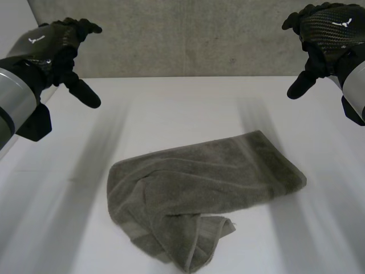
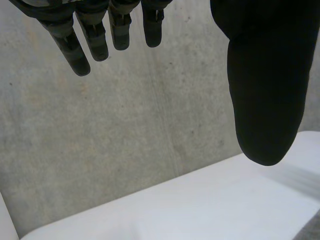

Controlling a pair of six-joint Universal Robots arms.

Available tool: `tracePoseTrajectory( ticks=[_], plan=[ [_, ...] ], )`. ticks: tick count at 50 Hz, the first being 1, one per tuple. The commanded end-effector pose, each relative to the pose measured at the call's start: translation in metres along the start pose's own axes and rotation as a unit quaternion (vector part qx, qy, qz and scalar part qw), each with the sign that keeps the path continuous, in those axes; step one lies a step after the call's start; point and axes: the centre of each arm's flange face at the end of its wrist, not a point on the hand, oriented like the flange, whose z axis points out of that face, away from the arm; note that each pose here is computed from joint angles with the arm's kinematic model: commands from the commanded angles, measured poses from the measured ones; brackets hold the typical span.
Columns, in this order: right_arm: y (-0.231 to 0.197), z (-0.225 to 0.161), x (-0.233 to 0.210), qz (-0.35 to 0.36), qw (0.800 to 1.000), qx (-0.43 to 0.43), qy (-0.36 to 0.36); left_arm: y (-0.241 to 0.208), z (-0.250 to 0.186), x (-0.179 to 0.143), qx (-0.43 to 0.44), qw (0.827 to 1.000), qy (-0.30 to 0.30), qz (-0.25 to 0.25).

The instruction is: Fold the towel.

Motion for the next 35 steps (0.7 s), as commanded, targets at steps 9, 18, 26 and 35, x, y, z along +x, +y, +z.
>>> tracePoseTrajectory(
  ticks=[9, 18, 26, 35],
  plan=[
    [0.060, 0.000, -0.015, -0.144, 0.972, -0.164, -0.089, 0.047, 0.020, 0.000, -0.078, 0.997, -0.001, -0.004],
    [0.137, -0.010, -0.014, -0.117, 0.951, -0.247, -0.144, 0.115, 0.008, 0.007, -0.189, 0.982, 0.010, -0.001],
    [0.180, -0.015, -0.010, -0.091, 0.953, -0.239, -0.163, 0.176, 0.000, 0.014, -0.263, 0.964, 0.023, 0.009],
    [0.218, -0.010, -0.010, -0.094, 0.953, -0.238, -0.159, 0.210, 0.006, 0.015, -0.285, 0.958, 0.026, 0.014]
  ],
)
